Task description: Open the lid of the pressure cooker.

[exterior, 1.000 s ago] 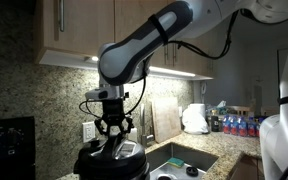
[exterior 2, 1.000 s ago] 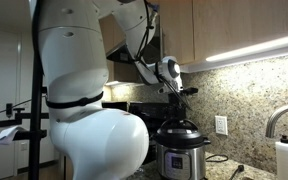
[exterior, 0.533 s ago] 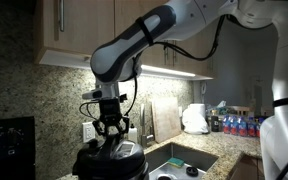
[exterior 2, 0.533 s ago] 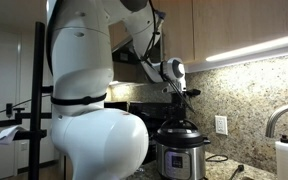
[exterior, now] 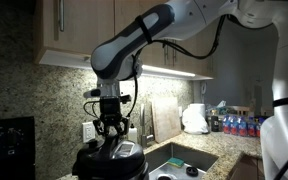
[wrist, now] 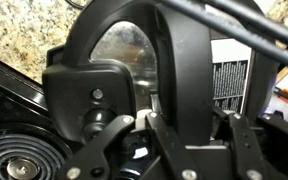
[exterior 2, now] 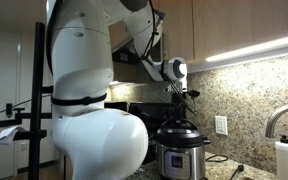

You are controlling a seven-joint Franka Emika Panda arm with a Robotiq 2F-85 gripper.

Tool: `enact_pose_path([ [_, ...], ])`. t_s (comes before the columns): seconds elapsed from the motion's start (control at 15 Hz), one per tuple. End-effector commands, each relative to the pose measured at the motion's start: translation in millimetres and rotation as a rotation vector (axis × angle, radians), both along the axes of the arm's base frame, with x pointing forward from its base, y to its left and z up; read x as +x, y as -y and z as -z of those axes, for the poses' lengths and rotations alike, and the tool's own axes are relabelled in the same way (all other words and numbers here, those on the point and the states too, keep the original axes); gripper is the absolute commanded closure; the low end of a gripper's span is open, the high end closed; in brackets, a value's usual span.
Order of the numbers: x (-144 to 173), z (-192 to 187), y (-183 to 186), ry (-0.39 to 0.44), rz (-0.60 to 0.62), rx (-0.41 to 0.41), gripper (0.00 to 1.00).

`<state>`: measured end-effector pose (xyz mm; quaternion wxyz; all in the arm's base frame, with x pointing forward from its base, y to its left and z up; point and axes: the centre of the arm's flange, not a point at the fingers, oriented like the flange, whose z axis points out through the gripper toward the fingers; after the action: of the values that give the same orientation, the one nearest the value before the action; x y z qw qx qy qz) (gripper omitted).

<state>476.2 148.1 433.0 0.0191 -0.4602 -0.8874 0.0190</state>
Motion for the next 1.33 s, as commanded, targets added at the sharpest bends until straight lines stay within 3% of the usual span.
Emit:
enact_pose_path([
  [0.0, -17, 8, -6, -0.052, 0.183, 0.063, 0.86],
  [0.47, -10, 26, -1, -0.105, 0.510, 0.110, 0.86],
  [1.27, 0, 44, -45, -0.114, 0.812, 0.196, 0.86],
])
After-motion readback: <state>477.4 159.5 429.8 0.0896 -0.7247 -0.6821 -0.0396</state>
